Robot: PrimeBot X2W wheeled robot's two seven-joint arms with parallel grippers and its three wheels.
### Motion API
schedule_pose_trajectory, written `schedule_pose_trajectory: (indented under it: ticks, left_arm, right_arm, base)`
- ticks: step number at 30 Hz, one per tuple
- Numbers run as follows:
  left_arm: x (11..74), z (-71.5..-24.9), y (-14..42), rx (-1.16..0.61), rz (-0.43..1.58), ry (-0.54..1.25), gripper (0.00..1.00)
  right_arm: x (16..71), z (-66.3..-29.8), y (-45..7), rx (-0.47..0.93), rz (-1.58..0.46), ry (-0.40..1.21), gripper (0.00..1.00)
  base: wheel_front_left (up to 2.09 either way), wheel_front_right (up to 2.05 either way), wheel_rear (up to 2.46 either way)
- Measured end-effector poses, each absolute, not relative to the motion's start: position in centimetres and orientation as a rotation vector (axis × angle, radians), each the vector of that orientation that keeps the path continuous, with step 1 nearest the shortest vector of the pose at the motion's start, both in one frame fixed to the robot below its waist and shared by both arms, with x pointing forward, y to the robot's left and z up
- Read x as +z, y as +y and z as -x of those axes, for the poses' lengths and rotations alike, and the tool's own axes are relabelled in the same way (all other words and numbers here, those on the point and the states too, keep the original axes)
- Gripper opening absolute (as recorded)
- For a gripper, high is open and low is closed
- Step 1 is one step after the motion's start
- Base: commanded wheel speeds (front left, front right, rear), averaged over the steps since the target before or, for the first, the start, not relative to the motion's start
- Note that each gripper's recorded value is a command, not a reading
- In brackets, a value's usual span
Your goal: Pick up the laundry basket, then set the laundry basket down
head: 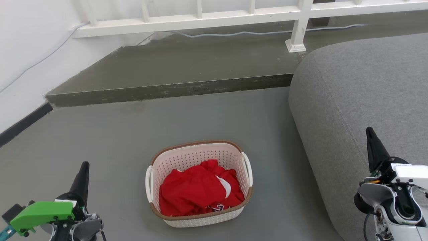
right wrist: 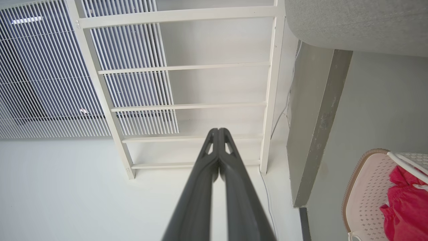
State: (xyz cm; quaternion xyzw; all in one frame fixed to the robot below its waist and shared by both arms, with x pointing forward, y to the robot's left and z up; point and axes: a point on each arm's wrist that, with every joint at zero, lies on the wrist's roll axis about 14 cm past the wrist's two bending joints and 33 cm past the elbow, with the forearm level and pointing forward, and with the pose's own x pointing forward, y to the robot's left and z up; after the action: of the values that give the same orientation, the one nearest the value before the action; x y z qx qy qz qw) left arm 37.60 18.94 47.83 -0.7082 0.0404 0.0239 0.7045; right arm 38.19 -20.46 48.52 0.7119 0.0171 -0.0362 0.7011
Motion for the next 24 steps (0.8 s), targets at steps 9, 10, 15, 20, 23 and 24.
schedule_pose_trajectory:
  ticks: [9, 10, 15, 20, 23, 24]
  left_arm:
    - [47.84, -37.6, 18.92, 0.053, 1.575, 0.09, 0.0]
    - [47.84, -37.6, 18.92, 0.052, 1.575, 0.09, 0.0]
    - [47.84, -37.61, 18.91, 0.052, 1.575, 0.09, 0.0]
    - [47.85, -37.61, 18.91, 0.052, 1.575, 0.09, 0.0]
    - [47.85, -37.61, 18.91, 0.052, 1.575, 0.09, 0.0]
    - [47.85, -37.61, 18.91, 0.052, 1.575, 0.09, 0.0]
  right_arm:
    - [48.53, -38.2, -20.47, -0.081, -1.586, 0.037, 0.0]
    - [48.54, -38.2, -20.46, -0.08, -1.586, 0.037, 0.0]
    - [48.55, -38.2, -20.47, -0.08, -1.586, 0.037, 0.0]
    - [48.55, -38.2, -20.47, -0.08, -1.586, 0.036, 0.0]
    - [48.57, -38.2, -20.47, -0.08, -1.586, 0.036, 0.0]
    - [48.57, -38.21, -20.47, -0.08, -1.586, 0.036, 0.0]
  base:
    - [0.0, 0.0, 0.0]
    - [0.0, 0.0, 0.0]
    - [0.0, 0.0, 0.0]
    - [0.0, 0.0, 0.0]
    - [0.0, 0.0, 0.0]
    - [0.0, 0.0, 0.0]
